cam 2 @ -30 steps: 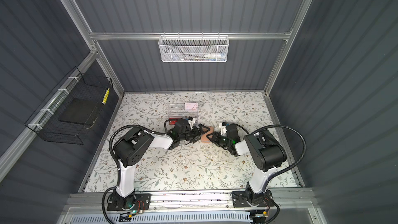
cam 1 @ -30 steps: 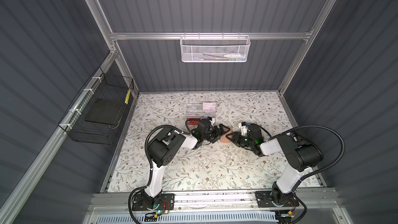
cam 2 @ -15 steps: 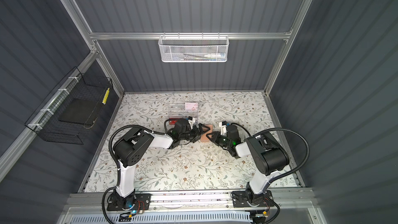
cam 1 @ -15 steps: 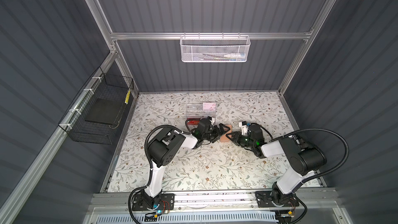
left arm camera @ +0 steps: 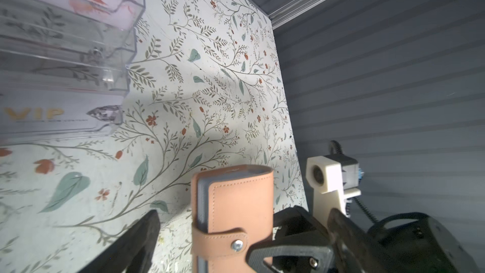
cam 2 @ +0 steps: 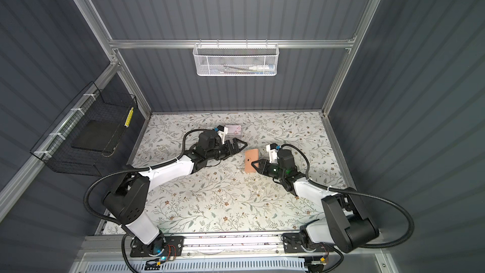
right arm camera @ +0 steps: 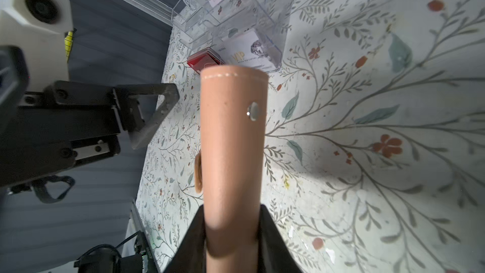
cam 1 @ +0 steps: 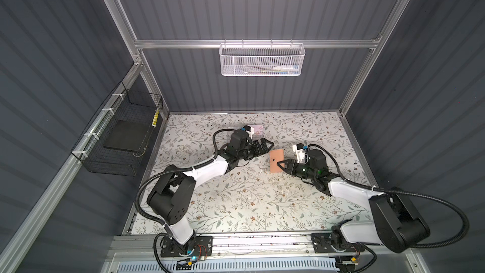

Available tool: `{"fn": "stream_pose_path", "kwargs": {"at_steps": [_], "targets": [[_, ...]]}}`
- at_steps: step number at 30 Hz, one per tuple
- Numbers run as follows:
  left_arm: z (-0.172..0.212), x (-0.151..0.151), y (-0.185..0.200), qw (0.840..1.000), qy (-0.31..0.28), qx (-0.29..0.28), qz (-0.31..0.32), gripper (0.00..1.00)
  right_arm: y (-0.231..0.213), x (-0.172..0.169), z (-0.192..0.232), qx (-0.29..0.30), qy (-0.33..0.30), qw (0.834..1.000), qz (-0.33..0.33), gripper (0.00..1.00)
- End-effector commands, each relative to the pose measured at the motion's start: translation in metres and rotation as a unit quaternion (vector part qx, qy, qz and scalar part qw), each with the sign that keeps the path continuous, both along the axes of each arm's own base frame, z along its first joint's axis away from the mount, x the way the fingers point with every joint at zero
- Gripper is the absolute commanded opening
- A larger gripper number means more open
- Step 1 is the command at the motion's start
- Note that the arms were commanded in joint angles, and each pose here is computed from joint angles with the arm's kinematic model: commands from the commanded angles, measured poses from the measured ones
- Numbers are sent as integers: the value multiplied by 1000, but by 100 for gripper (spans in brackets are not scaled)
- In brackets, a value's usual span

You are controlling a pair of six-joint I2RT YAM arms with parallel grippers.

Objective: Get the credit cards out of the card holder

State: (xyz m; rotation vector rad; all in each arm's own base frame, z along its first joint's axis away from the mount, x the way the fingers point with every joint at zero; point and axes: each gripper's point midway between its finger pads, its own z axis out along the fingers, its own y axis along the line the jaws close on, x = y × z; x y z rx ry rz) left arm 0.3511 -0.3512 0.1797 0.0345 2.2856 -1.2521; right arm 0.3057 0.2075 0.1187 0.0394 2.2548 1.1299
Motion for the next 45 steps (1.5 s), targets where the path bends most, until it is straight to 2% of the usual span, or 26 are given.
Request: {"fn": "stream_pose_path", "kwargs": {"at_steps": [1,6,10,16,24,37,45], "targets": [[-20,-11,12,997,3,82,-18,100,-9,2,17,-75,-45,996,-3,0],[-23,-20,9,994,4,106,-27,100,-12,5,45,-158,-98,982,-13,0],[-23,-27,1,995,8,100,-32,100,-14,10,58,-206,-125,970,-18,0],[-15,-27,8,996,1,89,-6,100,-16,15,61,-262,-147,954,-20,0],[-15,-33,3,997,7,70,-2,99,-7,12,55,-279,-161,947,-15,0],[-21,-27,-25,999,20,48,-11,88,-5,9,59,-268,-181,946,-20,0],[-26,-30,-41,999,21,40,-20,85,-3,10,52,-271,-174,946,-15,0]]}}
